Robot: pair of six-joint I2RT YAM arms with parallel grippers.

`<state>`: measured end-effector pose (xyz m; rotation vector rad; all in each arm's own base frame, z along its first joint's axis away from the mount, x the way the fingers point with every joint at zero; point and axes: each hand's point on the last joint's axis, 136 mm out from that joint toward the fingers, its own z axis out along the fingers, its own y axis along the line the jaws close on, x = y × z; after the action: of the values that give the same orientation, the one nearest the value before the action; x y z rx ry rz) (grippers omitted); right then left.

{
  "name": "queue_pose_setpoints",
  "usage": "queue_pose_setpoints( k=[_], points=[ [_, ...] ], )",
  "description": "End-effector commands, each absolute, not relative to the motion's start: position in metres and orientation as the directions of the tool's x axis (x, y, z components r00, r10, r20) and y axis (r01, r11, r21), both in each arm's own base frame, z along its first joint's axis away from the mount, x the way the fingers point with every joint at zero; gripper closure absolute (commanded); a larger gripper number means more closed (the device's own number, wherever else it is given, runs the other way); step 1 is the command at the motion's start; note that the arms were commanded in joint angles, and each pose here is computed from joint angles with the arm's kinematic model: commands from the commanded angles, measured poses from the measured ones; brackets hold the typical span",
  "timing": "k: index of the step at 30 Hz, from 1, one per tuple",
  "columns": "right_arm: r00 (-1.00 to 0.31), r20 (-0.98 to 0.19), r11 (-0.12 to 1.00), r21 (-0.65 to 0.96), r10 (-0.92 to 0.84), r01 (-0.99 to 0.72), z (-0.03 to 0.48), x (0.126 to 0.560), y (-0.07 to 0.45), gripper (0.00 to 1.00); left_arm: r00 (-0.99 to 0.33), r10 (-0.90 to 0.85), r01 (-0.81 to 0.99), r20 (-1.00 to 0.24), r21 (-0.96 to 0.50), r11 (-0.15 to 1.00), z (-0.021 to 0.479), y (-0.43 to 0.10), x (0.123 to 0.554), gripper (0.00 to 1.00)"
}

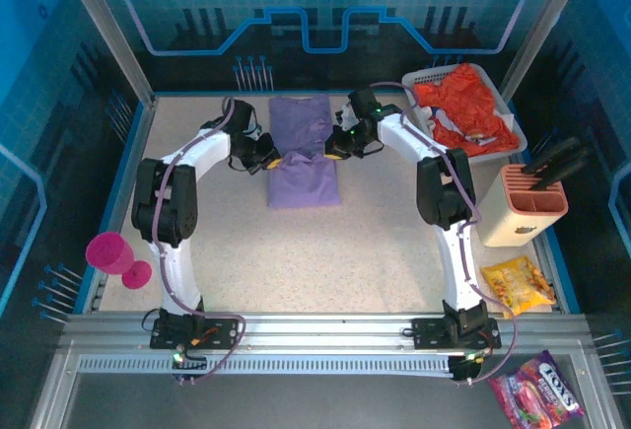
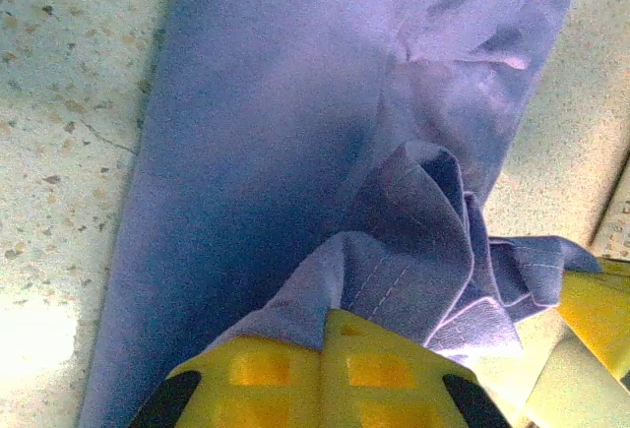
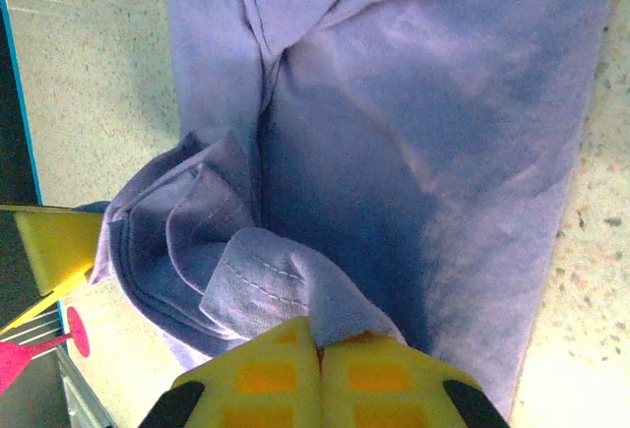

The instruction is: Fold and stack the t-shirts

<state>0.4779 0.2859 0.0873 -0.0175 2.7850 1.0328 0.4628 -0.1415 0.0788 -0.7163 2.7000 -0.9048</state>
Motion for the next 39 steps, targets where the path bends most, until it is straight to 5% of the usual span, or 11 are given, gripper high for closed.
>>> queue_pose_setpoints(
  k=[1, 10, 17, 22, 29, 39],
  points=[
    [-0.992, -0.114, 0.757, 0.653, 0.058, -0.031, 0.072, 0.482, 0.282, 1.0, -0.869, -0.492, -0.361, -0.041, -0.627, 0.69, 0.077, -0.14, 0.473, 1.0],
    [-0.988, -0.123, 0.736, 0.677, 0.092, -0.016, 0.058, 0.5, 0.284, 0.97, -0.866, -0.498, -0.351, -0.049, -0.65, 0.674, 0.062, -0.138, 0.497, 0.95],
    [-0.981, -0.142, 0.741, 0.672, 0.134, 0.004, 0.054, 0.511, 0.276, 0.8, -0.869, -0.487, -0.319, -0.086, -0.655, 0.685, 0.066, -0.133, 0.506, 0.57],
    [-0.963, -0.226, 0.715, 0.697, 0.147, -0.054, 0.092, 0.517, 0.275, 0.39, -0.864, -0.476, -0.256, -0.164, -0.671, 0.696, 0.107, -0.125, 0.511, 0.46],
    [-0.949, -0.302, 0.64, 0.748, 0.092, -0.176, 0.149, 0.488, 0.285, 0.05, -0.856, -0.481, -0.181, -0.192, -0.759, 0.625, 0.159, -0.138, 0.483, 0.42],
    [-0.978, -0.19, 0.493, 0.861, 0.08, -0.127, 0.15, 0.422, 0.306, 0.06, -0.882, -0.45, -0.171, -0.139, -0.796, 0.581, 0.141, -0.17, 0.426, 0.39]
  ],
)
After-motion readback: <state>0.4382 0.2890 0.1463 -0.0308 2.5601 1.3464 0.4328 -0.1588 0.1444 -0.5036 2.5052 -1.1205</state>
